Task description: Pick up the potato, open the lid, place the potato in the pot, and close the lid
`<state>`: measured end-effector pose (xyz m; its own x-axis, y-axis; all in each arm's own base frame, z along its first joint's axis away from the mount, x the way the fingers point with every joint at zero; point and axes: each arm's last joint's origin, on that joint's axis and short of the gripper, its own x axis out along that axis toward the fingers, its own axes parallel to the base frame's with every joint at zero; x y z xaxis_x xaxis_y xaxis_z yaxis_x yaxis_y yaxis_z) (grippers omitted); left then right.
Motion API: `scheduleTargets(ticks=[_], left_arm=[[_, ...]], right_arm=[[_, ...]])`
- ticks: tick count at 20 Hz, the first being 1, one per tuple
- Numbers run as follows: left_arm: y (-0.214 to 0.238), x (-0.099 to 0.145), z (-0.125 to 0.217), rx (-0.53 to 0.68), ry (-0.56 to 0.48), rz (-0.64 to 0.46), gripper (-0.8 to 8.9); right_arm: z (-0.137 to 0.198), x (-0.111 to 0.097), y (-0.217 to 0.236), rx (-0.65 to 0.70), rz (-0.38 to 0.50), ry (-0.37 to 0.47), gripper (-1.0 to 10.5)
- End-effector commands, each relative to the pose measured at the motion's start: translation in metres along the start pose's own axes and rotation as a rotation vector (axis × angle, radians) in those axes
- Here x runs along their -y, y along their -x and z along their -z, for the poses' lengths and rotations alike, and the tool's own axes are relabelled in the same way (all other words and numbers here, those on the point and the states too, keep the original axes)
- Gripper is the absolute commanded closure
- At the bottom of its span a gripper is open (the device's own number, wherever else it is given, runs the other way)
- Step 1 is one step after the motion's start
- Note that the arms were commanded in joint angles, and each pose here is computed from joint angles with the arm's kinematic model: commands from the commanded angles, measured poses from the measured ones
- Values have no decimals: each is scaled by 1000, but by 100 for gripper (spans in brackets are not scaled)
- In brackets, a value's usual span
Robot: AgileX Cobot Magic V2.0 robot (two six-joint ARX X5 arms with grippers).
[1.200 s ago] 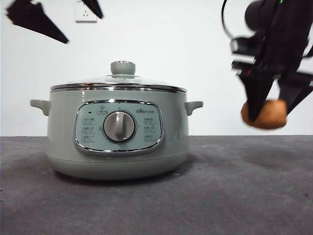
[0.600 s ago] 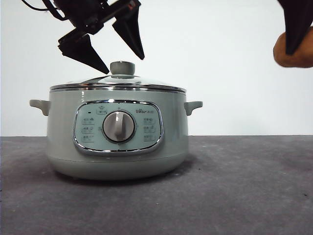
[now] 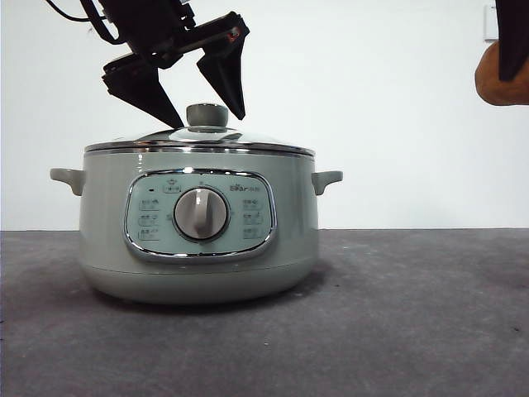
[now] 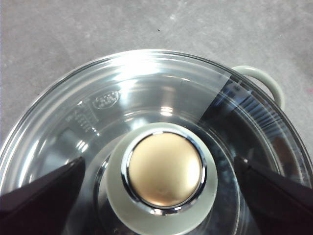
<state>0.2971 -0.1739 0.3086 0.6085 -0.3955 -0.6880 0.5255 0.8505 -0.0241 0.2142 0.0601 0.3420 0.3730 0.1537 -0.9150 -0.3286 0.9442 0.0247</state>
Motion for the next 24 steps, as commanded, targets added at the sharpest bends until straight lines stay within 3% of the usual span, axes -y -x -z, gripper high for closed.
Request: scheduleTargets(ticks=[1, 8, 12, 17, 24], left_arm=[[-3, 1, -1, 3, -39, -1, 512], [-3, 1, -1, 7, -53, 0, 826], [2, 1, -4, 27, -47, 0, 822], [39, 1, -20, 142, -35, -6, 822], [78, -26, -27, 233, 11, -90, 822]], right_arm=[[0, 0, 2, 8, 1, -5, 954], [0, 0, 2, 8, -2, -5, 954], [-1, 0, 2, 15, -2, 3, 948], [-5, -2, 1, 52, -30, -1, 949], [-16, -31, -5, 99, -119, 29, 949]])
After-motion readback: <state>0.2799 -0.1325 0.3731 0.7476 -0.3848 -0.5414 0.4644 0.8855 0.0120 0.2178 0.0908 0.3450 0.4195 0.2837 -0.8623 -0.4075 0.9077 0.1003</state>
